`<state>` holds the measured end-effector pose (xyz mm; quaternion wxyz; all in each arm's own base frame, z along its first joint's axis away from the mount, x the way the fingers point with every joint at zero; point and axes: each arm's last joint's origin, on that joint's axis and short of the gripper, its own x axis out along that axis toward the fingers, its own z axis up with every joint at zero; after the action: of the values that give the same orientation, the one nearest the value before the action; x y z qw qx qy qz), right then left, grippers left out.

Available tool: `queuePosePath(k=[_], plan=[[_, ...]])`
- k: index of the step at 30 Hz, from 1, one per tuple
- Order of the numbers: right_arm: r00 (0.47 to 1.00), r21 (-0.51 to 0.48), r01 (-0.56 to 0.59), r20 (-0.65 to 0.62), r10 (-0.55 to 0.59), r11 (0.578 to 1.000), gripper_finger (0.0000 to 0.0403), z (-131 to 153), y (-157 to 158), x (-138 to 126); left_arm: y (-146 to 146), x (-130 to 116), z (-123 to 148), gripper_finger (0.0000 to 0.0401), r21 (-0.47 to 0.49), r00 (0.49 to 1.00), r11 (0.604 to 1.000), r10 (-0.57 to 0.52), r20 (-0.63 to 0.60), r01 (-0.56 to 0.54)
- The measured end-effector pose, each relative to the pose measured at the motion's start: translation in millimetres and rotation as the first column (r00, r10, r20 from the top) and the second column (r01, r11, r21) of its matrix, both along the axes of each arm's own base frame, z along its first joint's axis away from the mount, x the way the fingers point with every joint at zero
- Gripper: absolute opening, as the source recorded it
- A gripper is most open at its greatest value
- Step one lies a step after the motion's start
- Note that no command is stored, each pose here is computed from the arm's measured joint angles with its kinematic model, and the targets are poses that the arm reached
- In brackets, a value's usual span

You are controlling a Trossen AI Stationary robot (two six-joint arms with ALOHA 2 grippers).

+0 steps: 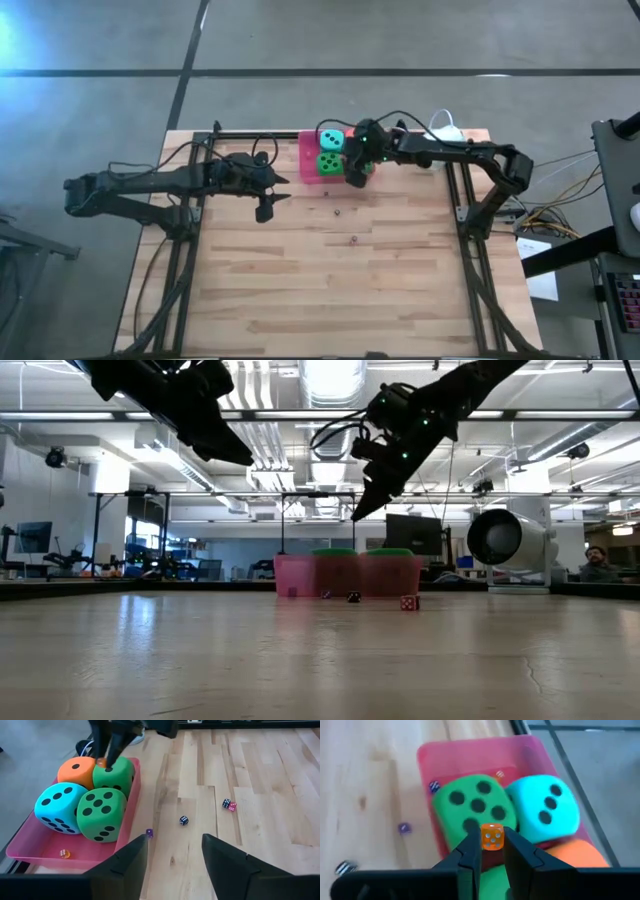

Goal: Pick & Place Dice
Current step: Put the small orange dice into the the pink bin

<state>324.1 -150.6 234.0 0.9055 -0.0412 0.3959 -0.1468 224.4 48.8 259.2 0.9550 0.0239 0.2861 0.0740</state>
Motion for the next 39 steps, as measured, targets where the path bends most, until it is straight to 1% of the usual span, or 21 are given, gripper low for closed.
queuePosePath(k=[3, 6, 10, 15, 20, 23, 25, 34, 39], plan=[[0.999, 0.008, -0.008, 0.049, 0.007, 1.0, 0.0057, 0.7, -8.3, 1.2, 0.0, 0.1, 0.2, 0.0199, 0.001, 1.0, 1.0, 0.0, 0.002, 0.0], [0.993, 0.014, -0.032, 0.112, 0.03, 0.999, 0.0057, -0.5, -15.7, 8.3, 0.1, 0.5, 0.8, 0.0202, 0.003, 1.0, 1.0, 0.0, 0.009, 0.0], [0.995, 0.038, -0.035, 0.09, 0.031, 0.999, 0.0058, -9.6, -21.5, 16.8, 0.1, 0.5, 0.9, 0.0206, 0.003, 1.0, 1.0, 0.0, 0.01, 0.0], [0.998, 0.052, -0.014, 0.068, 0.011, 0.999, 0.0058, -17.8, -31.7, 19.1, 0.1, 0.3, 0.5, 0.0212, 0.002, 1.0, 1.0, 0.0, 0.006, 0.0], [0.996, 0.043, -0.006, 0.095, 0.002, 0.999, 0.0058, -18.9, -42.3, 24.0, 0.0, 0.1, 0.3, 0.0214, 0.002, 1.0, 1.0, 0.0, 0.003, 0.0], [0.99, 0.055, -0.051, 0.135, 0.044, 0.997, 0.0058, -20.7, -45.5, 34.3, 0.0, 0.1, 0.3, 0.021, 0.002, 1.0, 1.0, 0.0, 0.003, 0.0], [0.989, 0.064, -0.07, 0.136, 0.061, 0.995, 0.0058, -24.4, -48.4, 41.0, 0.0, 0.1, 0.3, 0.0205, 0.002, 1.0, 1.0, 0.0, 0.003, 0.0], [0.99, 0.065, -0.081, 0.12, 0.072, 0.995, 0.0059, -39.5, -61.3, 63.9, 0.0, 0.0, 0.1, 0.0183, 0.001, 1.0, 1.0, 0.0, 0.0, 0.0], [0.992, 0.068, -0.07, 0.109, 0.063, 0.995, 0.007, -38.0, -65.7, 69.8, -0.1, -0.5, -0.9, 0.0174, -0.002, 1.0, 1.0, 0.0, -0.009, 0.0]])
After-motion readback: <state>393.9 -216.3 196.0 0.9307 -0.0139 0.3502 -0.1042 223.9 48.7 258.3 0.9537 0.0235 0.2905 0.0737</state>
